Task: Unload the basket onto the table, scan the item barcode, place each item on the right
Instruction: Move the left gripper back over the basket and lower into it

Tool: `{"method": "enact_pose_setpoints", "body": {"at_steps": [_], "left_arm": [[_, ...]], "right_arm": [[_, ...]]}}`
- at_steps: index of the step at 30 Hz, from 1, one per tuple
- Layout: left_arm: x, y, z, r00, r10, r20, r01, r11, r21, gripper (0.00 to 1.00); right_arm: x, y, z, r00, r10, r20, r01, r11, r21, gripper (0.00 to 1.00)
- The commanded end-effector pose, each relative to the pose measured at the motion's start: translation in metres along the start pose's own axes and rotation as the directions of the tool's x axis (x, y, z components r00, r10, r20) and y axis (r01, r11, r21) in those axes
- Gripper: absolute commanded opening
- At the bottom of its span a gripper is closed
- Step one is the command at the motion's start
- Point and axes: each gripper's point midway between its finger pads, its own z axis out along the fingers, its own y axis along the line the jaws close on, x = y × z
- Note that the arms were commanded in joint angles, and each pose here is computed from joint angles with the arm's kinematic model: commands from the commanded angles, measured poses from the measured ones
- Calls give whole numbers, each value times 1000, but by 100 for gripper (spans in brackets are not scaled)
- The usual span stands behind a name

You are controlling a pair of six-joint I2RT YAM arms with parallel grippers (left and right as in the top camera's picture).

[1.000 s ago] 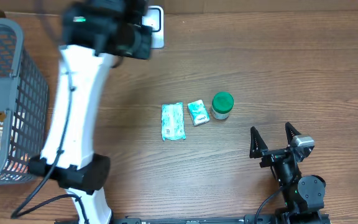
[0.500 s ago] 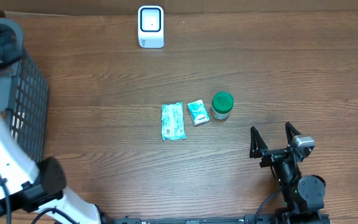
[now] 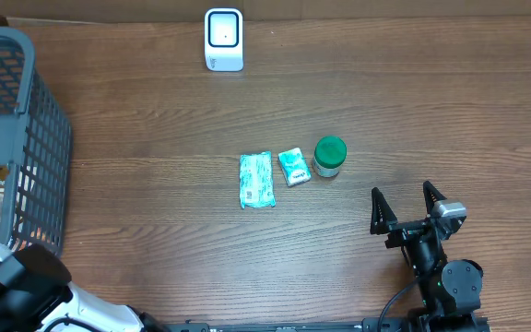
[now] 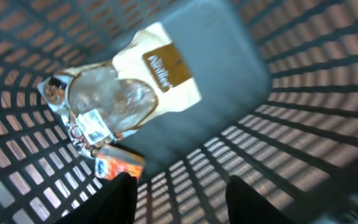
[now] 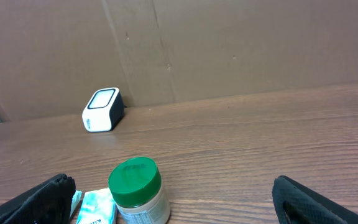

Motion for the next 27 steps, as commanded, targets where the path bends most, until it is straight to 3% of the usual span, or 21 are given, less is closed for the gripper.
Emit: {"method": "enact_pose_setpoints", "body": {"at_steps": [1,11,13,14,16,19,23,26,27], "left_arm": [[9,15,41,997,-24,-79,21,999,-45,46],[34,28,143,969,195,-153,-206,977,-58,51],[40,31,160,953,259,-155,-269,962,-50,65],[41,34,167,948,280,-151,-292,954,-63,80],[41,45,179,945,296,-141,-313,943,-117,99],[36,59,187,947,299,-120,-318,925,-206,100],[30,62,188,929,353,-113,-370,903,-218,100],[30,62,192,894,429,-130,-447,870,-207,100],[32,63,195,856,493,-156,-516,834,-193,100]], "right_arm": [[1,-2,0,1000,-1,8,1,1000,7,100],[1,-2,0,1000,-1,9,1,1000,6,100],[1,-2,0,1000,-1,8,1,1000,7,100],[1,-2,0,1000,-1,8,1,1000,7,100],[1,-2,0,1000,-1,8,1,1000,7,100],[1,-2,0,1000,-1,9,1,1000,7,100],[1,-2,0,1000,-1,8,1,1000,7,100],[1,-2,0,1000,-1,8,1,1000,7,100],[1,-2,0,1000,-1,8,1,1000,7,100]]}}
